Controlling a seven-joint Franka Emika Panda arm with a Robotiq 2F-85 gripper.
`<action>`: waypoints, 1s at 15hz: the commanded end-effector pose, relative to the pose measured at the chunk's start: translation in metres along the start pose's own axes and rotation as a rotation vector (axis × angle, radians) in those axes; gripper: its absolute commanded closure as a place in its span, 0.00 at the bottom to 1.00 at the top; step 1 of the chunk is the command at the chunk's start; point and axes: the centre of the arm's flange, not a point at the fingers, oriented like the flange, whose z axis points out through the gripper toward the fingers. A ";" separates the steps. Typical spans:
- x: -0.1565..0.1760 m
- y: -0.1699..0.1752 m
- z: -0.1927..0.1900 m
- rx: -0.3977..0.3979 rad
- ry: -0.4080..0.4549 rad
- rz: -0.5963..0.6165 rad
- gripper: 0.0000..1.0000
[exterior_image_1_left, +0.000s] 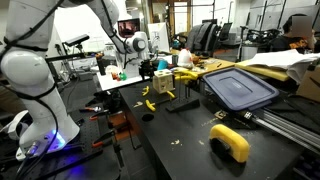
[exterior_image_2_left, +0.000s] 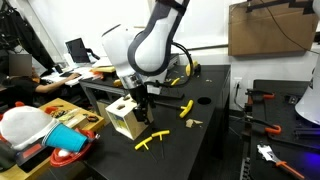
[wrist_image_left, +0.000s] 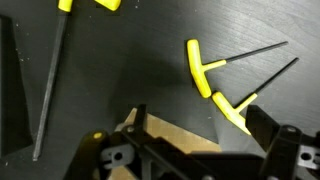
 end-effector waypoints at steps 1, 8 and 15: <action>0.011 0.003 0.018 0.016 -0.004 -0.035 0.00; 0.000 0.001 0.035 -0.023 -0.016 -0.196 0.00; 0.000 0.002 0.050 -0.046 -0.048 -0.162 0.00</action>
